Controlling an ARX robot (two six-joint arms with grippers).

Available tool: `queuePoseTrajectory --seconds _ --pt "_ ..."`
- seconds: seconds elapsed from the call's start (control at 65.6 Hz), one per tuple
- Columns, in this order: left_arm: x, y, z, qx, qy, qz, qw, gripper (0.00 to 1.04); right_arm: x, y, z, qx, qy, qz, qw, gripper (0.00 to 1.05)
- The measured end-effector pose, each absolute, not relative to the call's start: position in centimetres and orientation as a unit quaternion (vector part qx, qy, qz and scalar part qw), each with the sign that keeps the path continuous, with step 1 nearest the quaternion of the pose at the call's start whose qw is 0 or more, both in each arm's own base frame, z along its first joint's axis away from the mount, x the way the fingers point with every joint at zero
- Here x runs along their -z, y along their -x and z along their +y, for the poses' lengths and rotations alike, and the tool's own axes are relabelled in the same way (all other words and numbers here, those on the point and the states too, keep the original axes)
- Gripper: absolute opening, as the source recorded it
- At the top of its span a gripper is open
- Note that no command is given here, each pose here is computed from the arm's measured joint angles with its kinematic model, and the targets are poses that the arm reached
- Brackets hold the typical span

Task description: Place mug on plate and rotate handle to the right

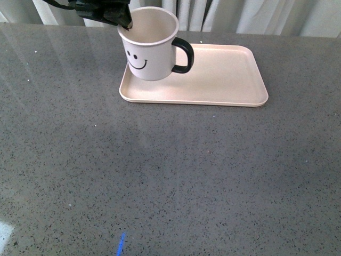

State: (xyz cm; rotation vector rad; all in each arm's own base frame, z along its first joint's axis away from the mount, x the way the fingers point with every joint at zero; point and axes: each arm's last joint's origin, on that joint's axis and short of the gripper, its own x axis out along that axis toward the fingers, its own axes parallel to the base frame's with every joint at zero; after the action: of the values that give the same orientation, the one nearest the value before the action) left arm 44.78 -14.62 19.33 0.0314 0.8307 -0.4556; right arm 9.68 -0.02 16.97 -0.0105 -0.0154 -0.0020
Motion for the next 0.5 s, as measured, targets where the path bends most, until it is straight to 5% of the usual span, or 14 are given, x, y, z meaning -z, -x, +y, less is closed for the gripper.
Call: queuePoseTrajectory --seconds 0.503 --pt "-18.1 -47.4 -19.1 0.255 -0.028 0.414 0.873 0.02 -17.0 -9.7 0.0 0.001 0.005 -0.008 1.000 0.96"
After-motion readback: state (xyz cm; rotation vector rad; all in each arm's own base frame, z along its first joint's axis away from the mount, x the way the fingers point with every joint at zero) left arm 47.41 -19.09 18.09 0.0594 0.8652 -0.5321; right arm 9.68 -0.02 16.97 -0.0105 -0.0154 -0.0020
